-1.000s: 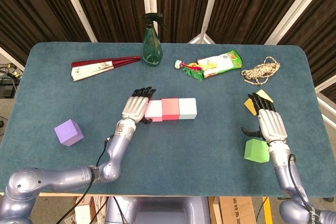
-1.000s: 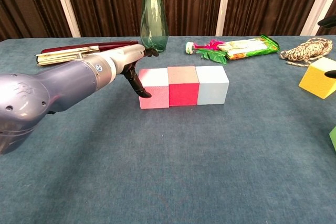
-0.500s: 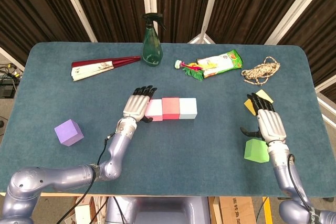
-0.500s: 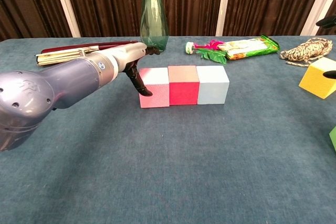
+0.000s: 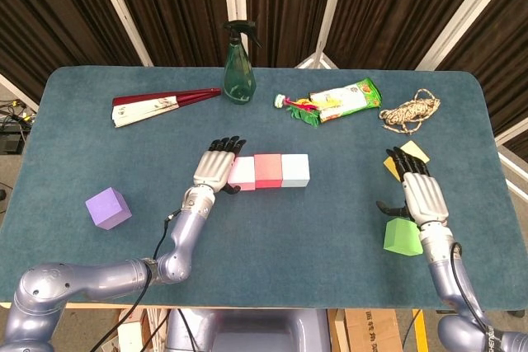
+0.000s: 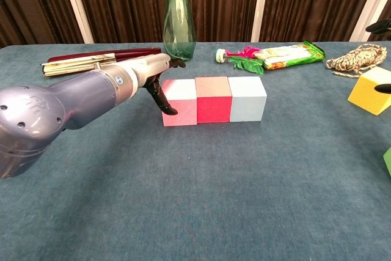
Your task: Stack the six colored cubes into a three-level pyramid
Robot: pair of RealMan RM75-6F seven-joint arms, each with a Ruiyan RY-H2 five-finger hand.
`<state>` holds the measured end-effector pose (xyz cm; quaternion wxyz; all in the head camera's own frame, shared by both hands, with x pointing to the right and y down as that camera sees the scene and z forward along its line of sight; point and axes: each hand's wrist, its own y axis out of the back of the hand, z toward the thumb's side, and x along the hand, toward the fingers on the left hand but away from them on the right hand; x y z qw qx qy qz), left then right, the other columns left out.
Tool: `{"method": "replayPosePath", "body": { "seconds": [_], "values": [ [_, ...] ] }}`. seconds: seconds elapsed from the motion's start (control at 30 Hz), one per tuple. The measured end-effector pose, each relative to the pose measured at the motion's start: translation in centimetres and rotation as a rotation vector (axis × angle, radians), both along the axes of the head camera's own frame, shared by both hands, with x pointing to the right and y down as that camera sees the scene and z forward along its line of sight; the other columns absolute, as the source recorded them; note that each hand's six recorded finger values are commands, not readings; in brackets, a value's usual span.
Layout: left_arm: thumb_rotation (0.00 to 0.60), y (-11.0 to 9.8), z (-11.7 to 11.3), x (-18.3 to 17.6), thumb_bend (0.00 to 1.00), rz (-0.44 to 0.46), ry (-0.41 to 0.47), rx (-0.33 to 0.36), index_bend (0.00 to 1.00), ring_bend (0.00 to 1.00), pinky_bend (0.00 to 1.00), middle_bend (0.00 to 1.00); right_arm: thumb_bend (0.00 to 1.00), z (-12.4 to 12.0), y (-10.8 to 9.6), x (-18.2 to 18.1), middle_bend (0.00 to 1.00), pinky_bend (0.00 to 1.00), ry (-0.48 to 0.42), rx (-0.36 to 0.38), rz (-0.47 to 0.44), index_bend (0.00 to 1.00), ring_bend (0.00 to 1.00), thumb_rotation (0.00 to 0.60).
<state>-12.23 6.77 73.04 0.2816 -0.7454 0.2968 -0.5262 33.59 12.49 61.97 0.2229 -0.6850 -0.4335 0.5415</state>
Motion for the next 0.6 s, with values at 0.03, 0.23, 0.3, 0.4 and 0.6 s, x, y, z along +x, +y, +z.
{"method": "replayPosePath", "body": {
  "seconds": [0.03, 0.23, 0.3, 0.4, 0.6],
  "values": [
    [0.600, -0.01, 0.02, -0.02, 0.25, 0.000, -0.001, 0.000, 0.00, 0.00, 0.00, 0.00, 0.26, 0.01, 0.01, 0.00, 0.00, 0.00, 0.000, 0.000, -0.001, 0.00, 0.00, 0.600],
    [0.600, -0.11, 0.15, -0.09, 0.25, -0.001, -0.005, 0.002, 0.00, 0.00, 0.00, 0.00, 0.26, 0.03, 0.03, -0.04, 0.00, 0.00, -0.002, -0.001, 0.000, 0.00, 0.00, 0.600],
    [0.600, -0.15, 0.18, -0.11, 0.25, 0.000, -0.007, 0.003, 0.00, 0.00, 0.00, 0.00, 0.26, 0.04, 0.03, -0.06, 0.00, 0.00, -0.002, -0.001, 0.000, 0.00, 0.00, 0.600],
    [0.600, -0.22, 0.22, -0.13, 0.25, -0.001, -0.009, 0.004, 0.00, 0.00, 0.00, 0.00, 0.26, 0.08, 0.08, -0.08, 0.00, 0.00, -0.002, -0.003, 0.000, 0.00, 0.00, 0.600],
    [0.600, -0.32, 0.31, -0.11, 0.25, -0.002, -0.010, 0.006, 0.00, 0.00, 0.00, 0.00, 0.26, 0.10, 0.07, -0.06, 0.00, 0.00, -0.004, -0.004, 0.001, 0.00, 0.00, 0.600]
  ]
}}
